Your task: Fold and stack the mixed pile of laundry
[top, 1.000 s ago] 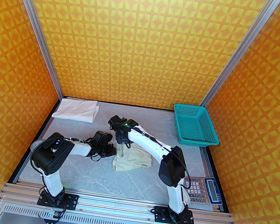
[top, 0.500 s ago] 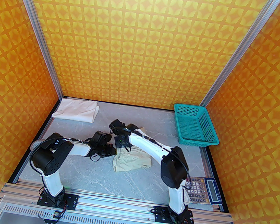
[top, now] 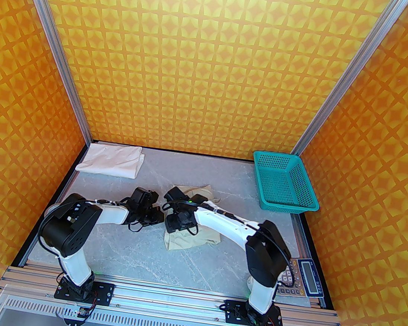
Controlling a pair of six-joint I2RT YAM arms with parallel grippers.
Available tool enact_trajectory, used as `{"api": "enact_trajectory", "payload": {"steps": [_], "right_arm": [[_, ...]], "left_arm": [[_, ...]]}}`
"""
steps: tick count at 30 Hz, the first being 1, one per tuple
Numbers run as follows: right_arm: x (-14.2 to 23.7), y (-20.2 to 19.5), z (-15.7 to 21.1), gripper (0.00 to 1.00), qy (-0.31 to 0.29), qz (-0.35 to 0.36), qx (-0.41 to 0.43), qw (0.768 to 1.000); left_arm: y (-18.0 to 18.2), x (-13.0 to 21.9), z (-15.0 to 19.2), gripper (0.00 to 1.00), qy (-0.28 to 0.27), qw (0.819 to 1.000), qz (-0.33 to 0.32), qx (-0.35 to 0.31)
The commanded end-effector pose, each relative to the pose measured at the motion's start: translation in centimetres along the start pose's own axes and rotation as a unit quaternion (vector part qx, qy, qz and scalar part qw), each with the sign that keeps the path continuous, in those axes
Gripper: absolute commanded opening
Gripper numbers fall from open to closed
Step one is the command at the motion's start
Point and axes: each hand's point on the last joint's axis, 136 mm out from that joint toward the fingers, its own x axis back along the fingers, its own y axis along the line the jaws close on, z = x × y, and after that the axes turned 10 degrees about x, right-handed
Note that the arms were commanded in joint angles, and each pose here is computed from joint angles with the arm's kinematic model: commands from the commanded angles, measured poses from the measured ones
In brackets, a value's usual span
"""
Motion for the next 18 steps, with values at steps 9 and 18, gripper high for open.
{"api": "enact_trajectory", "payload": {"steps": [9,18], "right_arm": [[0.9,-3.3,-0.2,0.2,0.002,0.106,-0.003,0.994],[3.5,-2.4,-1.3,0.0,-0.026,0.075,-0.014,0.997]], "left_arm": [[-0.1,-0.8,-1.3,0.01,-0.01,1.0,-0.002,-0.003],[-0.6,-1.0,-1.8,0.01,-0.014,1.0,0.003,-0.004]]}}
